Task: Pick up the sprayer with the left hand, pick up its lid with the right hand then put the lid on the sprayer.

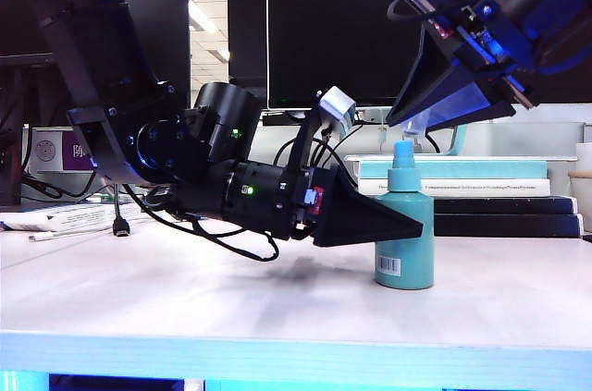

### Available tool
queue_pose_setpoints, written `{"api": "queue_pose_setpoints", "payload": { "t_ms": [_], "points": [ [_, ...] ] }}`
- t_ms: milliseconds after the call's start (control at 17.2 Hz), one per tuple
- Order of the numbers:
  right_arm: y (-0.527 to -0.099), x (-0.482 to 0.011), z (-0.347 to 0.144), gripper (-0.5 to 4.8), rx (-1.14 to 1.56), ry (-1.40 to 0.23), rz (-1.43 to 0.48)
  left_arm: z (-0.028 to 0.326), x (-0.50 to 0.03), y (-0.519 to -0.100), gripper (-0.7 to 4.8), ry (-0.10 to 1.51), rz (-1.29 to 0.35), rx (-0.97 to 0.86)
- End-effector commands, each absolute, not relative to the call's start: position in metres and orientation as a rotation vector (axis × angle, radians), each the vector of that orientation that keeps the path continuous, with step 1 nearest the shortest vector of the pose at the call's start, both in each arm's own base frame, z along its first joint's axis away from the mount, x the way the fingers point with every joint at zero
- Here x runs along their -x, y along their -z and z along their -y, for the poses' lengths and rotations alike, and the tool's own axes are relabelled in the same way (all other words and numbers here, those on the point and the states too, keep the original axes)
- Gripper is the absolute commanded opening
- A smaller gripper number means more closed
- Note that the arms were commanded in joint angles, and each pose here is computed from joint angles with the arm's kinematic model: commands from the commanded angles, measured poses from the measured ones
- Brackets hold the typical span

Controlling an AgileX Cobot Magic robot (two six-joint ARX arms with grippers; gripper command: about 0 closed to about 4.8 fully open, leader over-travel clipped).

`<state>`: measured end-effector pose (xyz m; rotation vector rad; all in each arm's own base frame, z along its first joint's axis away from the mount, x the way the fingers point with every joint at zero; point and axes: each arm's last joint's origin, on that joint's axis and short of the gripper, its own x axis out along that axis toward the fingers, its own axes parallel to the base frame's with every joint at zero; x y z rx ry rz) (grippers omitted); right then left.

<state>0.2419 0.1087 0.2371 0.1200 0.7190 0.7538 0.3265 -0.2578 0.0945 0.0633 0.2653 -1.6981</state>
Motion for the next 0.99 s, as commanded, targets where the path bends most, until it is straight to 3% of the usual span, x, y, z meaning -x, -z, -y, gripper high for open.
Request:
{"api": "queue_pose_setpoints", "payload": {
  "t_ms": [58,581,639,697,813,929,987],
  "points": [
    [-0.235,-0.245,-0.11,1.08,-0.115,-0.757,-0.721,0.259,-0.327,-0.096,3.05,1.701,-0.249,-0.068],
    [-0.227,-0.251,-0.113,1.15,-0.115,-0.76,-0.736,0.26,-0.327,-0.091,3.05,1.701,-0.26,-0.065],
    [-0.227,-0.252,-0.113,1.38,-0.113,-0.762,-0.726,0.26,-0.327,-0.091,3.05,1.7,-0.261,-0.065],
    [-0.229,-0.253,-0.113,2.56,-0.113,-0.766,-0.699,0.26,-0.328,-0.091,3.05,1.697,-0.255,-0.068],
    [-0.233,-0.255,-0.114,3.22,-0.112,-0.772,-0.654,0.26,-0.329,-0.093,3.1,1.697,-0.239,-0.071],
    [-0.236,-0.258,-0.115,4.25,-0.111,-0.778,-0.606,0.26,-0.33,-0.094,3.17,1.695,-0.243,-0.066],
    [-0.239,-0.259,-0.116,4.46,-0.11,-0.78,-0.578,0.26,-0.33,-0.094,3.67,1.694,-0.248,-0.062]
  ]
}}
